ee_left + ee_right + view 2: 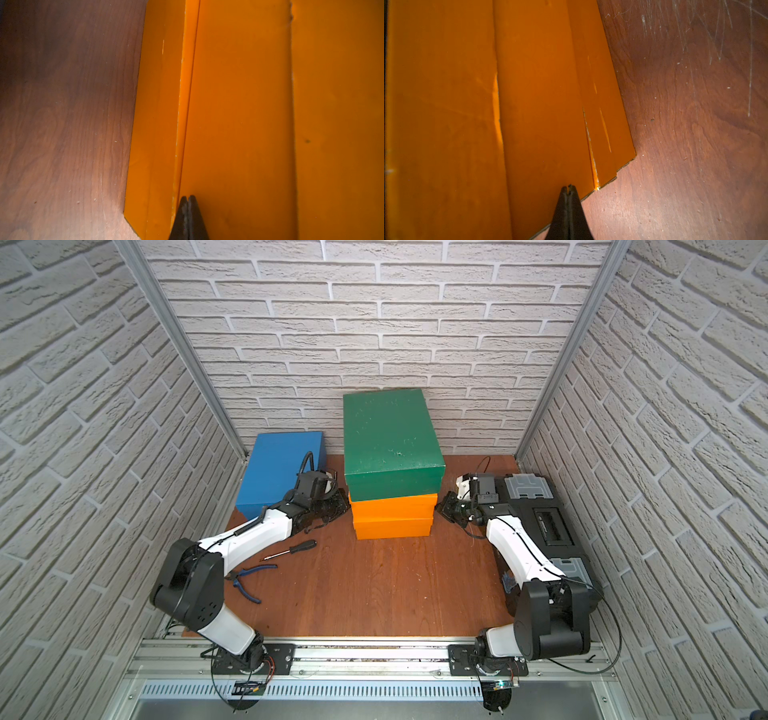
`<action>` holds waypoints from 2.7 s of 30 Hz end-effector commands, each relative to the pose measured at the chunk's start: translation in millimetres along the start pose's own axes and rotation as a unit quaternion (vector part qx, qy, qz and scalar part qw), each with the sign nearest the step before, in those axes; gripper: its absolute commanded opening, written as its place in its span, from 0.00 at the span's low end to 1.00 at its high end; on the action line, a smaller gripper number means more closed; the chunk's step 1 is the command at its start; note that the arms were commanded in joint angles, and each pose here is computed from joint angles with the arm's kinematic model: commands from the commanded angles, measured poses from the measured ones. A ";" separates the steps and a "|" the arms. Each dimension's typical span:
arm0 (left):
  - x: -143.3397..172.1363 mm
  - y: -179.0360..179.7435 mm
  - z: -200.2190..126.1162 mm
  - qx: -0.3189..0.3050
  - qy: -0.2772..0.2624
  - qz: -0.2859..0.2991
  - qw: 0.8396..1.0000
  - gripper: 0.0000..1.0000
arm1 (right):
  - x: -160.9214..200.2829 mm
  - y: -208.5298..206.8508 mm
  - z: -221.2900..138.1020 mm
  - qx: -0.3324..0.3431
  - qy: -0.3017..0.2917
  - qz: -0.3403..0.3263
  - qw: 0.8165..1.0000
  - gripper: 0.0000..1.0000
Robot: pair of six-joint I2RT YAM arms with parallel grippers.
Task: Stack the shoeboxes
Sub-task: Adjust the shoeboxes in the shoebox, then adjust the shoebox.
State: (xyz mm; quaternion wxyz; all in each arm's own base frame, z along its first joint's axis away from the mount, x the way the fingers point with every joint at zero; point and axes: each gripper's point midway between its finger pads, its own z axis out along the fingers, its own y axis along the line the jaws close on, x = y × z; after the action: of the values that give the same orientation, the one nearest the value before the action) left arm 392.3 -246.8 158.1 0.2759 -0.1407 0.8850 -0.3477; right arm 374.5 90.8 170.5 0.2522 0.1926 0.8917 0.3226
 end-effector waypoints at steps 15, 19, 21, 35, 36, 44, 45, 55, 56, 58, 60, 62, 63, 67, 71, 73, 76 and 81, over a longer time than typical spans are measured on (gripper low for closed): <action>22.2 -22.4 -16.2 0.031 0.013 0.020 0.999 0.00 | 3.0 28.6 -11.9 -0.044 0.000 -0.032 0.999 0.03; 22.7 -21.9 -16.6 0.031 0.013 0.021 0.999 0.00 | 2.7 28.5 -10.5 -0.045 0.001 -0.030 0.999 0.03; 21.8 -22.6 -17.8 0.032 0.011 0.021 0.999 0.00 | 2.9 27.9 -9.5 -0.045 0.002 -0.029 0.999 0.03; 23.9 -23.1 -23.0 0.034 0.009 0.019 0.999 0.00 | -3.8 33.3 -6.8 -0.053 -0.001 -0.027 0.998 0.03; 24.1 -24.7 -22.4 0.036 0.009 0.019 0.999 0.00 | -5.1 33.4 -6.4 -0.052 -0.002 -0.028 0.998 0.03; 28.7 -34.3 -22.5 0.044 0.017 0.027 0.999 0.00 | -11.1 31.5 -2.0 -0.045 -0.004 -0.028 0.999 0.03; 29.4 -34.0 -23.9 0.042 0.016 0.028 0.999 0.00 | -12.2 31.7 -3.4 -0.045 -0.006 -0.029 0.999 0.03; 12.2 -18.2 -52.5 0.008 -0.019 0.039 0.999 0.00 | -18.0 27.8 -18.2 -0.037 -0.014 -0.030 0.999 0.03; 9.3 -16.1 -55.2 0.006 -0.022 0.038 0.999 0.00 | -18.3 26.8 -19.9 -0.035 -0.015 -0.030 0.999 0.03; 1.0 -13.2 -63.1 0.002 -0.033 0.035 0.999 0.00 | -19.0 24.1 -24.9 -0.031 -0.018 -0.029 0.999 0.03; -7.3 -12.9 -72.1 0.002 -0.045 0.035 0.998 0.00 | -21.5 21.3 -30.3 -0.025 -0.024 -0.029 0.999 0.03; -15.9 -17.0 -81.7 0.003 -0.059 0.040 0.997 0.00 | -26.1 20.8 -37.3 -0.024 -0.034 -0.028 0.999 0.03; -20.4 -20.7 -86.6 0.003 -0.065 0.046 0.997 0.00 | -28.5 20.8 -40.6 -0.023 -0.038 -0.028 0.999 0.03; -35.1 -43.1 -100.8 0.017 -0.080 0.066 0.994 0.00 | -40.6 31.2 -57.7 -0.027 -0.058 -0.035 0.997 0.03; -49.3 -67.9 -108.6 0.039 -0.092 0.080 0.992 0.00 | -53.3 44.9 -74.3 -0.028 -0.082 -0.050 0.995 0.03; -55.8 -77.8 -108.9 0.047 -0.095 0.085 0.991 0.00 | -59.6 49.5 -80.8 -0.024 -0.094 -0.055 0.994 0.03; -60.8 -88.5 -105.1 0.057 -0.093 0.090 0.990 0.00 | -65.0 58.3 -82.9 -0.037 -0.097 -0.055 0.993 0.03; -62.7 -93.2 -92.5 0.062 -0.083 0.089 0.991 0.00 | -68.0 72.9 -80.4 -0.073 -0.094 -0.050 0.992 0.03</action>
State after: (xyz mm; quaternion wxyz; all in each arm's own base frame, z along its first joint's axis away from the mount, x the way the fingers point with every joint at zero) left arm 389.9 -228.8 303.5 0.3887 -0.0851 0.8445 -0.3585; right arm 391.5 62.8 280.6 0.3507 0.1705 0.8590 0.3316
